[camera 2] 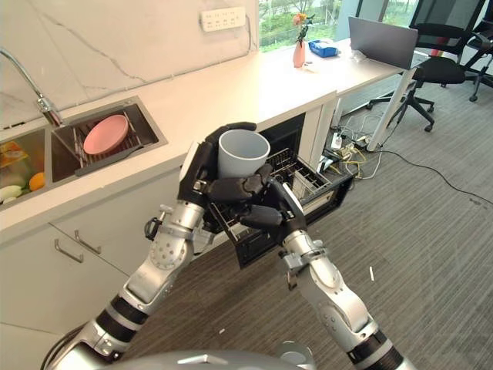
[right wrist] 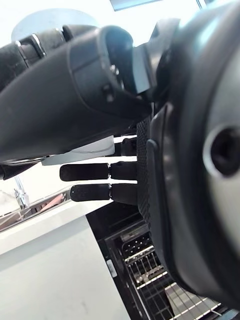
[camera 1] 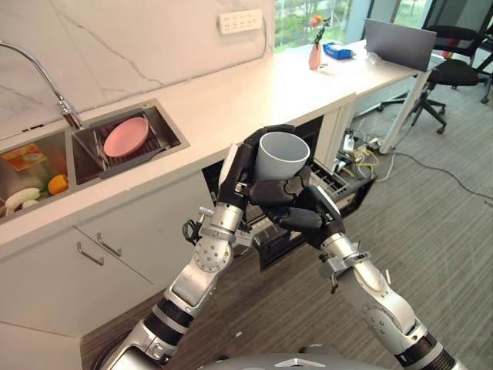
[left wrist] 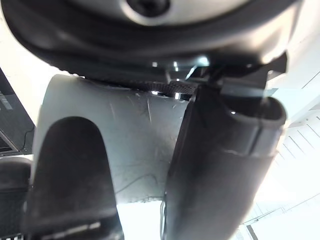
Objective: Place the dishes in the dishwasher.
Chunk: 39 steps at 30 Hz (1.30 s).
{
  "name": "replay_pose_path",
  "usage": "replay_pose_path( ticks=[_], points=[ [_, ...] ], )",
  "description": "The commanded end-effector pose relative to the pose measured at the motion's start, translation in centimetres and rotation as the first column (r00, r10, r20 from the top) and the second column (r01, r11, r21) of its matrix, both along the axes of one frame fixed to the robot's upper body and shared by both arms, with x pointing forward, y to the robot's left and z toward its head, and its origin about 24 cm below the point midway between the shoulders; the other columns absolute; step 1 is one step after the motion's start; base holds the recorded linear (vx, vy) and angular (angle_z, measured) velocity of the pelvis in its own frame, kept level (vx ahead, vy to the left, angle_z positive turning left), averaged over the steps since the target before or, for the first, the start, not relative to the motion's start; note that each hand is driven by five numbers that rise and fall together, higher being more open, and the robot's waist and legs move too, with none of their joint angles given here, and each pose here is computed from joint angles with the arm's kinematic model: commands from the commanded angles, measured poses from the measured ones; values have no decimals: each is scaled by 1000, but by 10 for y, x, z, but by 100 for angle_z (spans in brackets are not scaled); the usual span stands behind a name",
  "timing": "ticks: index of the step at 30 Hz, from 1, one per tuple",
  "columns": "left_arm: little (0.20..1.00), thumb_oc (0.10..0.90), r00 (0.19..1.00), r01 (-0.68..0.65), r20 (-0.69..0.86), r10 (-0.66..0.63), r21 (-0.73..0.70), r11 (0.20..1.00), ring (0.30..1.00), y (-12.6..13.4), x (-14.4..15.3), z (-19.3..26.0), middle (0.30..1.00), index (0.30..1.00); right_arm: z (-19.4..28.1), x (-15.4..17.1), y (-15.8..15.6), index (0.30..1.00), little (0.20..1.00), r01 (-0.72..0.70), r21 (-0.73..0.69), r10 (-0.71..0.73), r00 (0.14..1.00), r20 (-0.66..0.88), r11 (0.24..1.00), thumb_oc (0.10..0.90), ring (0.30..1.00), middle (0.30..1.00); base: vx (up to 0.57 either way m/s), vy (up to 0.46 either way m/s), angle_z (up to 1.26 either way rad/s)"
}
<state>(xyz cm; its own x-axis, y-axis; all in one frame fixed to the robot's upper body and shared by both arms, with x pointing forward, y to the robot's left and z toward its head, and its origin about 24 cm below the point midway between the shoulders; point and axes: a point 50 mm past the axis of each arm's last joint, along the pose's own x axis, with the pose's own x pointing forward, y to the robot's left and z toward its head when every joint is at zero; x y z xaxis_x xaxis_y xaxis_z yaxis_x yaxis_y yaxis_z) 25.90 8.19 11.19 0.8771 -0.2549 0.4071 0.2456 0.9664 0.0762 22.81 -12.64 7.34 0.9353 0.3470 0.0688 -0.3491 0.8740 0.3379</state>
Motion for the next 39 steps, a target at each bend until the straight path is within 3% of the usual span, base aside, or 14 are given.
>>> replay_pose_path(
  ticks=[1,2,8,17,21,22,26,31,32,33,34,38,39],
  points=[
    [900,800,1000,-26,-16,27,82,996,900,24,-5,-11,900,900,115,16,-33,300,300,211,219,-299,775,556,953,400,300,300,8,-4,5],
    [900,800,994,-96,-40,100,91,991,900,42,-6,-17,900,900,110,19,-44,300,300,289,194,-348,763,544,937,400,300,300,8,-5,5],
    [900,800,963,-240,-89,256,153,959,900,77,-11,-35,900,900,98,29,-65,300,300,426,110,-418,746,518,898,400,300,300,0,-3,8],
    [900,800,929,-314,-140,342,187,931,900,99,-15,-48,900,900,86,40,-88,300,300,551,-24,-467,730,499,834,400,300,300,4,-4,12],
    [900,800,919,-306,-184,349,228,924,900,104,-18,-60,900,900,80,53,-100,300,300,581,-149,-450,747,489,800,400,300,300,10,-15,24],
    [900,800,906,-292,-228,357,273,916,900,109,-22,-72,900,900,73,60,-108,300,300,603,-236,-451,756,474,762,400,300,300,3,-9,9],
    [900,800,887,-277,-280,366,313,909,900,114,-27,-86,900,900,65,71,-116,300,300,601,-326,-440,777,449,730,400,300,300,3,-6,23],
    [900,800,887,-277,-280,366,313,909,900,114,-27,-86,900,900,65,71,-115,300,300,601,-326,-440,777,449,730,400,300,300,-3,-7,13],
    [900,800,811,-226,-429,399,398,889,900,124,-41,-125,900,900,48,92,-128,300,300,576,-505,-436,817,377,643,400,300,300,-39,-43,2],
    [900,800,783,-198,-475,402,423,884,900,127,-46,-138,900,900,43,103,-135,300,300,550,-620,-415,834,364,560,400,300,300,-80,-88,-1],
    [900,800,702,-167,-573,422,444,880,900,134,-65,-164,900,900,31,119,-146,300,300,515,-723,-451,837,309,460,400,300,300,-96,-66,0],
    [900,800,663,-144,-610,435,466,873,900,137,-71,-176,900,900,35,128,-154,300,300,516,-758,-478,822,309,398,400,300,300,-78,-22,67],
    [900,800,628,-140,-636,449,474,869,900,141,-77,-183,900,900,35,131,-168,300,300,522,-776,-533,794,291,354,400,300,300,-61,-6,47]
  ],
)
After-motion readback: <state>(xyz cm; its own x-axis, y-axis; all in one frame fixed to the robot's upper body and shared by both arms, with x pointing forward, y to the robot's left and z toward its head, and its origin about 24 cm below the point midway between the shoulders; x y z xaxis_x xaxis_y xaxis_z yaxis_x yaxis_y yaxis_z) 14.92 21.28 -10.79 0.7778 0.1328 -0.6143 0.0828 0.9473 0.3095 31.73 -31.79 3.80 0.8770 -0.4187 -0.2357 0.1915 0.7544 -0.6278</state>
